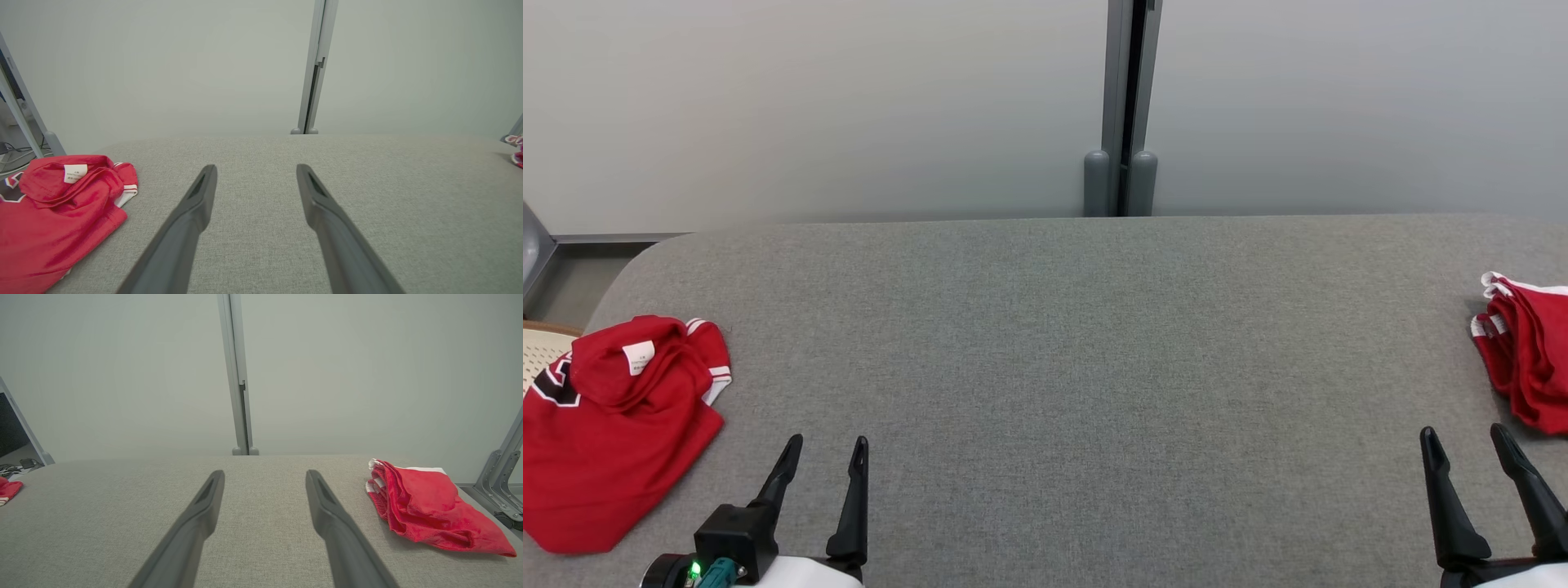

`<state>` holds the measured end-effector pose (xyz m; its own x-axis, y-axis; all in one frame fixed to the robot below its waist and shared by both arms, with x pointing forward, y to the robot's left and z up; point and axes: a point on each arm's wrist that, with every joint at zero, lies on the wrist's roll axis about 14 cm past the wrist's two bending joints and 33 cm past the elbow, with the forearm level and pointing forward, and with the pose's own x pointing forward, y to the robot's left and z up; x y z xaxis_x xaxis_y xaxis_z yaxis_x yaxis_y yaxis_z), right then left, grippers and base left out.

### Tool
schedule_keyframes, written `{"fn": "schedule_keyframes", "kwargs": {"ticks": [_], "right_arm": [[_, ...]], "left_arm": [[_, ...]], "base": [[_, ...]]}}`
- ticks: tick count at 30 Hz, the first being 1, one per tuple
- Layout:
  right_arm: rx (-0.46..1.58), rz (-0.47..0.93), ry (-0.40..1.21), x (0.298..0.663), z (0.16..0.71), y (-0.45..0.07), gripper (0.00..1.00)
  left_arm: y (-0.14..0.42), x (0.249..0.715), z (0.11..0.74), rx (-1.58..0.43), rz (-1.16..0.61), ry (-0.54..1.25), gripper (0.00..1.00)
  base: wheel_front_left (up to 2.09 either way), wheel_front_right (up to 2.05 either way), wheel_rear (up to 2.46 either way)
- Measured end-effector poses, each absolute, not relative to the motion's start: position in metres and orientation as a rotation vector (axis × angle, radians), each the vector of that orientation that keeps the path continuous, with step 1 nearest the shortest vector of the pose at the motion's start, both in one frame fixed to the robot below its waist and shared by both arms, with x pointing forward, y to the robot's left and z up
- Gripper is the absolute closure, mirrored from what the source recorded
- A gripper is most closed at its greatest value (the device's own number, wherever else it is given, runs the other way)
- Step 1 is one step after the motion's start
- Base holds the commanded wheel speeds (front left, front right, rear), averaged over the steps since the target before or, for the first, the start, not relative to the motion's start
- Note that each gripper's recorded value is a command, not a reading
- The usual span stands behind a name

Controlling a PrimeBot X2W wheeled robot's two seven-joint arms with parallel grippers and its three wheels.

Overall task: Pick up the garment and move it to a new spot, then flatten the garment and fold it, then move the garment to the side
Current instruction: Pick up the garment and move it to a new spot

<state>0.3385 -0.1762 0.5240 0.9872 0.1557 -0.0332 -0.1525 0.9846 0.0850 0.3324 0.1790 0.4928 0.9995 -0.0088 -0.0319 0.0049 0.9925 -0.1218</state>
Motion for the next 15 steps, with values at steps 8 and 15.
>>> {"fn": "schedule_keyframes", "kwargs": {"ticks": [8, 15], "right_arm": [[0.084, 0.159, 0.049, 0.3374, 0.5223, -0.1746, 0.00], [0.081, 0.174, 0.053, 0.3392, 0.5218, -0.1704, 0.00]], "left_arm": [[0.1779, 0.3330, 0.4921, -0.121, -0.007, 0.034, 0.00], [0.1799, 0.3332, 0.4929, -0.121, -0.003, 0.031, 0.00]], "base": [[0.00, 0.00, 0.00], [0.00, 0.00, 0.00]]}}
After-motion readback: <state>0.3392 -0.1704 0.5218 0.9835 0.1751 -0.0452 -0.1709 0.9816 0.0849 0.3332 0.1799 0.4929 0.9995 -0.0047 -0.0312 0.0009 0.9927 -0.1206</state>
